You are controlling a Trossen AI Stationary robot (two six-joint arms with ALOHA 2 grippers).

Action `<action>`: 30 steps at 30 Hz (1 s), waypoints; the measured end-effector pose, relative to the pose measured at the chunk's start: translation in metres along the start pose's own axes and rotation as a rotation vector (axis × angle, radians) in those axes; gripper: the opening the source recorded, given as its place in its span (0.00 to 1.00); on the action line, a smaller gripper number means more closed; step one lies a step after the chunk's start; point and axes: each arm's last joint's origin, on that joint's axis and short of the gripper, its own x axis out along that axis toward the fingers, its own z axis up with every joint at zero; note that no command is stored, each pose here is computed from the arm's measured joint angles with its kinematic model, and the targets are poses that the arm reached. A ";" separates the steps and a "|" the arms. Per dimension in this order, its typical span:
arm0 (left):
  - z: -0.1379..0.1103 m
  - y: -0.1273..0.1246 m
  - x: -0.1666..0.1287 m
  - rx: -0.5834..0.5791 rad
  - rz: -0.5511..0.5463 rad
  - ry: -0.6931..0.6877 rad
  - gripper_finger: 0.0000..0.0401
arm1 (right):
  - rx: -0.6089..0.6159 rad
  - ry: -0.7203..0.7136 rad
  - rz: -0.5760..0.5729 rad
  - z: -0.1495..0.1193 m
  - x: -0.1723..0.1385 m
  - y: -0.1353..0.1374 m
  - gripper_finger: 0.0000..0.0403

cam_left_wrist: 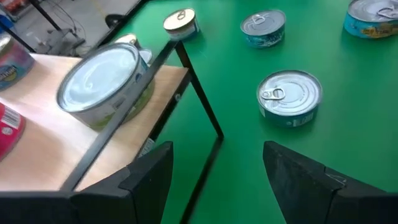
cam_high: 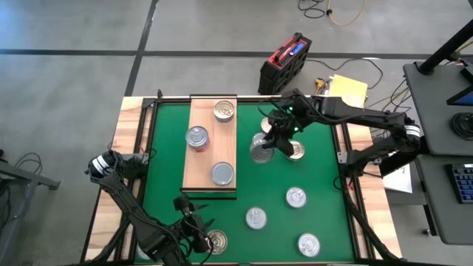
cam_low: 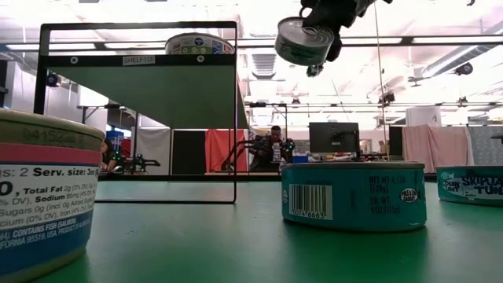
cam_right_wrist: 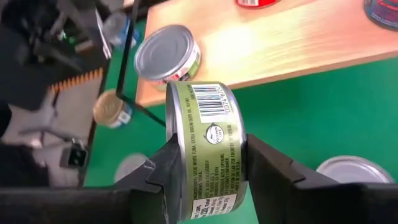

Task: Stack canned seafood by type on shelf
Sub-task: Put the green tuna can on the shelf

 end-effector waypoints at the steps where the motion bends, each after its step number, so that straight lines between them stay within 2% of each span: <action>1: -0.001 0.000 0.000 -0.002 -0.007 0.013 0.58 | 0.015 -0.021 0.002 -0.003 0.001 -0.001 0.34; 6: 0.003 -0.002 -0.003 -0.003 -0.026 0.019 0.58 | 0.141 -0.261 0.066 -0.013 0.010 -0.007 0.33; 9: 0.007 -0.002 -0.006 0.038 -0.034 0.015 0.58 | 0.258 -0.413 0.152 -0.020 0.020 -0.013 0.33; 12: 0.010 -0.001 -0.009 0.084 -0.035 0.018 0.58 | 0.355 -0.503 0.210 -0.030 0.033 -0.023 0.33; 17: 0.015 0.004 -0.014 0.121 -0.034 0.070 0.58 | 0.529 -0.515 0.208 -0.047 0.061 -0.041 0.33; 30: 0.032 0.013 -0.032 0.157 -0.062 0.168 0.58 | 0.652 -0.489 0.185 -0.047 0.093 -0.061 0.33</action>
